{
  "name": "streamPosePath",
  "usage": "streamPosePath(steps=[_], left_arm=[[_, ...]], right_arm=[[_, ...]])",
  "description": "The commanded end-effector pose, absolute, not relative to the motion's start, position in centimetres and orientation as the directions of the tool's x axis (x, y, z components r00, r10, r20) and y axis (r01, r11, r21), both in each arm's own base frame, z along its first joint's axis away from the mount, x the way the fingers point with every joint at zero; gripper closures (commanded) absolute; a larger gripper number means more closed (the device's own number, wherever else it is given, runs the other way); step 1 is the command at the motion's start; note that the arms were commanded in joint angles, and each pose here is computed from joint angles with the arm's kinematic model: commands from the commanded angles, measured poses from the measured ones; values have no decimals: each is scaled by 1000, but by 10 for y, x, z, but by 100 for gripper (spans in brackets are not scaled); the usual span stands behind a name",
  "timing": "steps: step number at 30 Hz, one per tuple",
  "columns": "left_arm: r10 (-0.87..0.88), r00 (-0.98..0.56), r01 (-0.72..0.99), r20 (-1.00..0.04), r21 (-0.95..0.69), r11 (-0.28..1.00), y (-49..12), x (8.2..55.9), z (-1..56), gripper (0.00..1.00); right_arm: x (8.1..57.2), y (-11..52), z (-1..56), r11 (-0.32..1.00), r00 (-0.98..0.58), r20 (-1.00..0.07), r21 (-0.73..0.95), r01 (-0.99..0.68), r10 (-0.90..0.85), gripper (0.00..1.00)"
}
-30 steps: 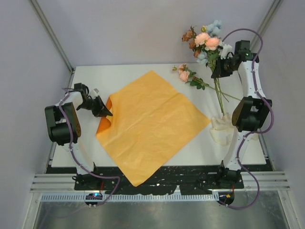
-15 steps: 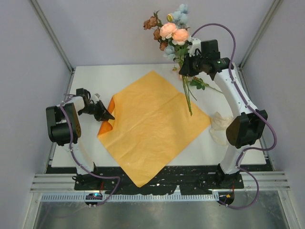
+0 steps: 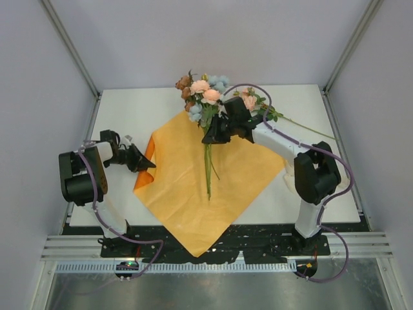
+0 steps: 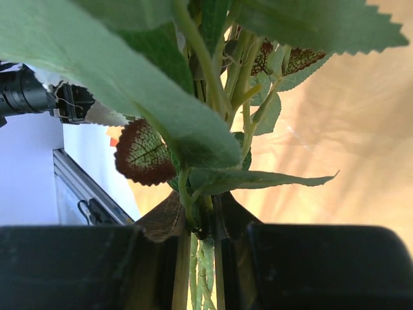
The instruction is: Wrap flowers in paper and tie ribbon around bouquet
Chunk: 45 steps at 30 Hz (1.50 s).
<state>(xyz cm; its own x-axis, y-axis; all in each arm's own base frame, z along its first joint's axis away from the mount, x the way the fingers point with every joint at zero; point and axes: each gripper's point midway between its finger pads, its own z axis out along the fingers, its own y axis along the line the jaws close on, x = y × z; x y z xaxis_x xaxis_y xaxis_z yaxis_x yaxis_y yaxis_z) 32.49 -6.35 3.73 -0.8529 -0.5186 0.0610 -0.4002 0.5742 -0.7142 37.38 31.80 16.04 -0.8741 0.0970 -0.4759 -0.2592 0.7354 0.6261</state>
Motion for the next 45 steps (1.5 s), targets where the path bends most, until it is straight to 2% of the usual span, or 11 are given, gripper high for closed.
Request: streamPosePath(steps=[1,16,19,23,24,27,30,34,40,41,45], left_arm=[[-553,-833,-369,9,-755,543,-54,332,50,100],[-577,-816,-396,41,-766,506,-58,324,43,100],[-573,-819,-387,29,-765,514,-56,322,47,90],[-568,-822,-341,-42,-763,549,-49,323,58,76],[-564,-823,-325,-66,-760,563,-47,323,63,74],[-561,-813,-274,-154,-749,603,-38,323,77,60],[-573,-786,-258,-233,-717,647,-21,320,88,46],[-600,-723,-274,-341,-656,703,15,318,106,24],[-460,-717,-165,-524,-514,842,45,324,141,17],[-422,-718,-119,-553,-500,858,43,327,149,17],[-269,-702,16,-660,-392,920,33,333,174,16]], right_arm=[[385,358,175,651,-857,-461,728,-216,231,95],[401,385,55,664,-925,-360,722,-194,121,95],[403,380,46,664,-934,-335,728,-171,126,94],[399,374,58,657,-937,-320,738,-154,140,55],[400,373,61,656,-937,-315,740,-144,149,54],[396,369,80,658,-934,-321,740,-143,159,38],[393,362,95,662,-929,-326,737,-133,177,35],[385,340,115,692,-928,-331,711,-126,171,16],[401,266,153,757,-873,-484,592,-275,62,2],[415,247,166,773,-823,-568,526,-354,9,2],[448,167,175,839,-682,-687,199,-507,-249,0]])
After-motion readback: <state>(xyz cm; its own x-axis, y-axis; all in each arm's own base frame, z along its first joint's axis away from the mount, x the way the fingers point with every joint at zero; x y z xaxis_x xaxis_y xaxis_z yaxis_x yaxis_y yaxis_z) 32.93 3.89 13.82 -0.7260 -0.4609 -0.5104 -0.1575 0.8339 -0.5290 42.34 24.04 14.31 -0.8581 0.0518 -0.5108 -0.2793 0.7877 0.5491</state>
